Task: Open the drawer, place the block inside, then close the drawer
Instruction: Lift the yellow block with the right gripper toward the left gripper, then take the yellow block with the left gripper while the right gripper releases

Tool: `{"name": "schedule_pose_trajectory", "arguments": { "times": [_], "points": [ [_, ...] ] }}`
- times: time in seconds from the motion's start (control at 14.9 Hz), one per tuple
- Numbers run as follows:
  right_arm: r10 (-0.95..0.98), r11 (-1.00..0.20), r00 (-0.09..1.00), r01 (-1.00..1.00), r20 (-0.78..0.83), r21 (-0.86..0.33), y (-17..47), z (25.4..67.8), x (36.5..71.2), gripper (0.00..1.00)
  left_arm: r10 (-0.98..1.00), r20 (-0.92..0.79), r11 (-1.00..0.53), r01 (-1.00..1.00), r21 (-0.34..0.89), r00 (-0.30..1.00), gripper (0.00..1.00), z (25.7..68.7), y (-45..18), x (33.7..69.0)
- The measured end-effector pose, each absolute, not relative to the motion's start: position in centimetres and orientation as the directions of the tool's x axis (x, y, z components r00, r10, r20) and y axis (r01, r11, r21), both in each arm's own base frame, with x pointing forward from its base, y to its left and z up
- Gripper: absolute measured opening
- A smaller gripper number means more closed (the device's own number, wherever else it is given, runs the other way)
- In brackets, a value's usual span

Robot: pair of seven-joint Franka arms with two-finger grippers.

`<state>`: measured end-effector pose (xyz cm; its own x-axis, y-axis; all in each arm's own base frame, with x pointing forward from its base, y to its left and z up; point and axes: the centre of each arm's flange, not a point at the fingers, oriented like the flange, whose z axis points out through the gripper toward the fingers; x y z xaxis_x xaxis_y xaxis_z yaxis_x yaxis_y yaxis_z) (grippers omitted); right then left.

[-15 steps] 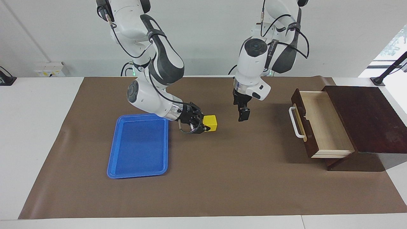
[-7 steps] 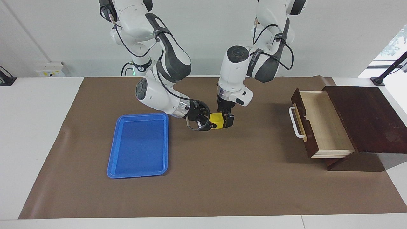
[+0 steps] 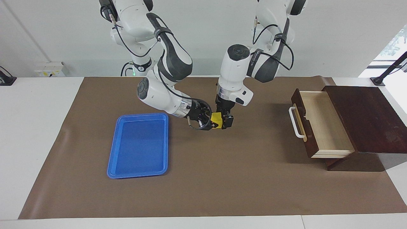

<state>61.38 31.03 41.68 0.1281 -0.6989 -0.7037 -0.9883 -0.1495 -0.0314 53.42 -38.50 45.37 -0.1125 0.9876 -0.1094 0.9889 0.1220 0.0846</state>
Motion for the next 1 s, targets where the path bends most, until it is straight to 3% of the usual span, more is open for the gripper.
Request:
{"name": "schedule_pose_trajectory", "arguments": {
  "times": [0.13, 0.6, 0.94, 1.0],
  "points": [
    [-0.698, -0.156, 0.13, -0.987, -0.704, -0.028, 31.1, 41.6, 61.3, 0.56, 0.987, -0.114, 0.123, 0.988, 0.093, -0.112, 0.57, 45.5, -38.3, 53.7],
    [-0.698, -0.156, 0.132, -0.987, -0.704, -0.03, 31.1, 41.6, 61.3, 0.56, 0.987, -0.114, 0.12, 0.988, 0.093, -0.109, 0.56, 45.5, -38.3, 53.7],
    [-0.704, -0.116, 0.095, -0.993, -0.704, -0.018, 30.2, 42.0, 61.9, 1.0, 0.991, -0.092, 0.103, 0.991, 0.084, -0.095, 0.56, 45.9, -36.8, 54.6],
    [-0.704, -0.114, 0.095, -0.993, -0.704, -0.02, 30.1, 42.1, 62.0, 1.0, 0.994, -0.072, 0.081, 0.994, 0.07, -0.076, 0.56, 46.4, -35.5, 55.2]
  ]
}}
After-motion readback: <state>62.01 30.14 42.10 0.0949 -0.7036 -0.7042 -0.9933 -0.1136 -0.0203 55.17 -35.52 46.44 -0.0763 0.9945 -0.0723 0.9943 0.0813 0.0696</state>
